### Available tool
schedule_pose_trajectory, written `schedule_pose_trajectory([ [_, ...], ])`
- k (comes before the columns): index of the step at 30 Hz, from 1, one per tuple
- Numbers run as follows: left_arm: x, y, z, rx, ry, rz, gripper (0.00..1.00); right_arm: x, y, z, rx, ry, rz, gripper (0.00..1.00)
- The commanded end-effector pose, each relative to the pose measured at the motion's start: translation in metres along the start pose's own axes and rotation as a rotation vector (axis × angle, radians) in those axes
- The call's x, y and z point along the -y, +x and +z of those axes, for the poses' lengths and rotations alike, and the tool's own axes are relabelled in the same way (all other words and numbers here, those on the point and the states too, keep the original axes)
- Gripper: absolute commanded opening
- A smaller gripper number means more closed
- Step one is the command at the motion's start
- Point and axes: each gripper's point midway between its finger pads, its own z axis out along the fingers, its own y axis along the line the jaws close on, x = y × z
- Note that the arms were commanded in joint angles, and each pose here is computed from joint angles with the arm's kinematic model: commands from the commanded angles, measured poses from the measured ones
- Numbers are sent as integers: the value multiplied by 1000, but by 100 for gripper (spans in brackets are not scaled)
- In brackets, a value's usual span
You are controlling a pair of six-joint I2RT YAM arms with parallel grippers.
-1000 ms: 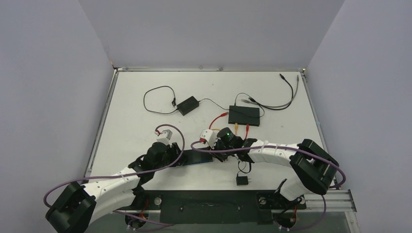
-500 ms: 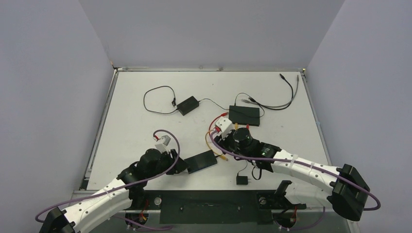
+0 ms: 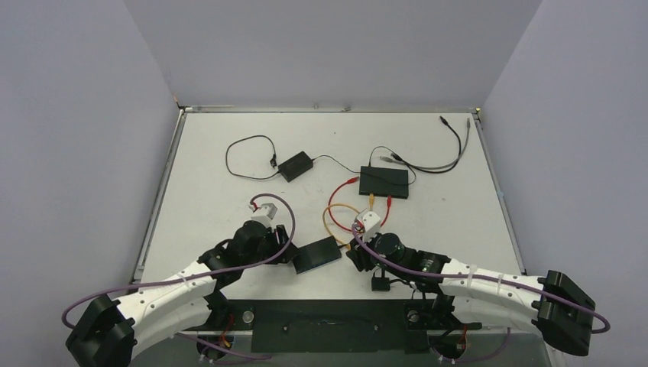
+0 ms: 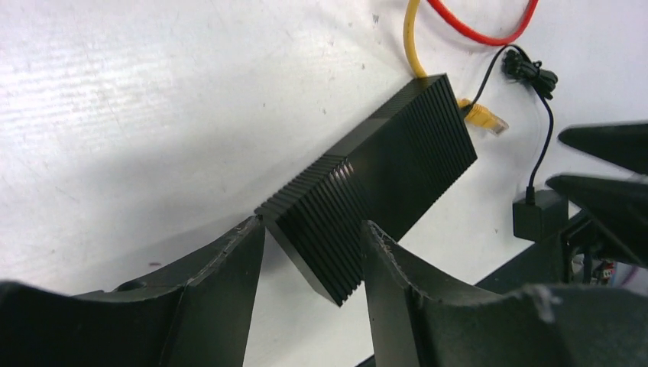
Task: Insert the plug into the switch port
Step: Insert the power into the switch port, then adjust the switch port at the center of the board.
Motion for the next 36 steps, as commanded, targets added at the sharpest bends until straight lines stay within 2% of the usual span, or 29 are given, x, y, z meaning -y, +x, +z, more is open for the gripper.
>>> schedule_pose_trajectory([
  [1, 31, -51, 7, 149, 54, 68, 47, -21, -5, 9, 37, -22, 82, 31],
  [9, 35, -54, 26, 143, 65, 81, 48, -38, 19, 32, -37, -64, 112, 3],
  [11, 35, -50, 30, 131, 76, 81, 48, -40, 22, 36, -44, -65, 120, 0],
  [22, 30, -16, 44, 5, 127, 95, 48, -49, 23, 59, -58, -75, 131, 0],
  [36, 20, 19, 34, -88, 165, 77, 47, -42, 5, 85, -23, 15, 103, 0],
])
